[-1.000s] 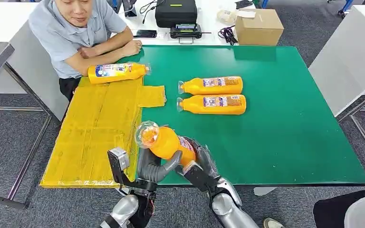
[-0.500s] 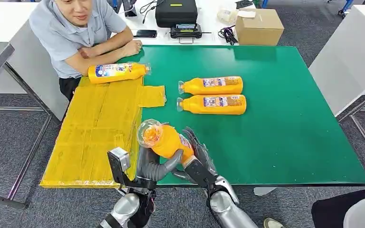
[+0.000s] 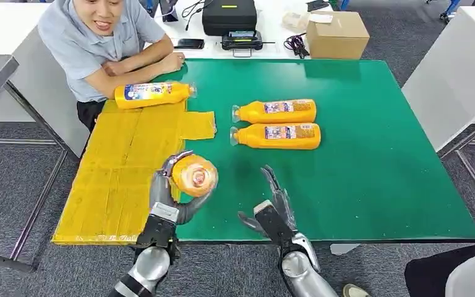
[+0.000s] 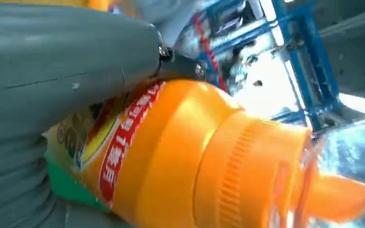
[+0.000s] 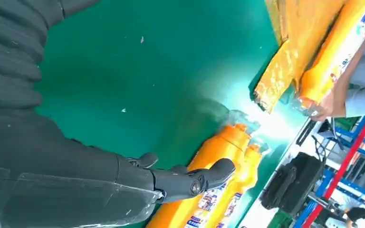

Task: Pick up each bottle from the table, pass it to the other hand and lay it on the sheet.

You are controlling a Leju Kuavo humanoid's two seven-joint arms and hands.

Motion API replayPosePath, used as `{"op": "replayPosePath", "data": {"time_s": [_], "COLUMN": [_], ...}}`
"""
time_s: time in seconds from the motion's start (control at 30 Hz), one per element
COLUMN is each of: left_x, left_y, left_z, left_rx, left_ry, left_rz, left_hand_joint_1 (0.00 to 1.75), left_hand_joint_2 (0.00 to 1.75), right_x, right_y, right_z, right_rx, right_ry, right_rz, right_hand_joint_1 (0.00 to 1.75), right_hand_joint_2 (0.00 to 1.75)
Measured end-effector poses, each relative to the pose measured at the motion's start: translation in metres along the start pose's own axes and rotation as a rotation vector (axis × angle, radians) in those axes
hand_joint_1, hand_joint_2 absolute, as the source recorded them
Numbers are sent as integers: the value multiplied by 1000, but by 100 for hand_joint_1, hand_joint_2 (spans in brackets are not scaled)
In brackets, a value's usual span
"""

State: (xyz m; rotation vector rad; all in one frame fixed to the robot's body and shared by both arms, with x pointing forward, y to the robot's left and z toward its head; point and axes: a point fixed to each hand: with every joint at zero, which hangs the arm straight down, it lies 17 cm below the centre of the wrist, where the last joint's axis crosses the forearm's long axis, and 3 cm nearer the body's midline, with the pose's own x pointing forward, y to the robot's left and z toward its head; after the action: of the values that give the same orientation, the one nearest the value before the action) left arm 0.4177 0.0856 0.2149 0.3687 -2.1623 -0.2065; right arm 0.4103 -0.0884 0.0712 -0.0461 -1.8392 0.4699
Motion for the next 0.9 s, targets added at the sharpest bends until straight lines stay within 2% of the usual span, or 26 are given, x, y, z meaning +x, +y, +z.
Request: {"op": "replayPosePath", "data": {"time_s": [0.03, 0.07, 0.1, 0.13, 0.17, 0.2, 0.23, 0.27, 0.33, 0.4, 0.53, 0.7, 0.9], "left_x": [7, 14, 16, 10, -1, -11, -22, -29, -41, -56, -88, -130, -162], "left_y": [-1, -2, -4, -3, 1, 7, 18, 27, 41, 51, 60, 32, 15], "left_z": [-1, -2, -3, -4, -4, -6, -8, -10, -12, -15, -21, -14, -4], "left_rx": [-28, -65, -98, -135, -154, -155, -143, -127, -105, -93, -95, -272, -407], "left_ry": [-72, -162, -229, -279, -285, -265, -228, -194, -146, -87, 18, 55, 108], "left_rz": [-127, -292, -437, -606, -722, -791, -832, -841, -876, -955, -1030, -1087, -1057], "left_hand_joint_1": [119, 70, 79, 79, 79, 89, 117, 126, 157, 175, 175, 175, 171], "left_hand_joint_2": [175, 175, 175, 175, 175, 175, 175, 175, 175, 175, 175, 175, 175], "right_x": [0, 0, -1, -1, 1, 2, 4, 5, 6, 9, 9, 12, 16], "right_y": [-2, -3, -5, -6, -6, -7, -7, -8, -9, -9, -10, -10, -11], "right_z": [0, 0, 0, -1, -1, -2, -2, -3, -3, -4, -3, -4, -6], "right_rx": [-1, -3, -4, -4, -1, 0, -1, -4, -4, -4, -1, 3, 6], "right_ry": [-4, -7, -8, -11, -15, -19, -23, -25, -28, -32, -29, -33, -40], "right_rz": [8, 15, 19, 22, 22, 21, 19, 17, 13, 5, -11, -30, -38], "right_hand_joint_1": [0, 0, 0, 0, 0, 0, 0, 0, 0, 0, 0, 0, 0], "right_hand_joint_2": [175, 175, 175, 175, 175, 175, 175, 175, 175, 175, 175, 175, 175]}}
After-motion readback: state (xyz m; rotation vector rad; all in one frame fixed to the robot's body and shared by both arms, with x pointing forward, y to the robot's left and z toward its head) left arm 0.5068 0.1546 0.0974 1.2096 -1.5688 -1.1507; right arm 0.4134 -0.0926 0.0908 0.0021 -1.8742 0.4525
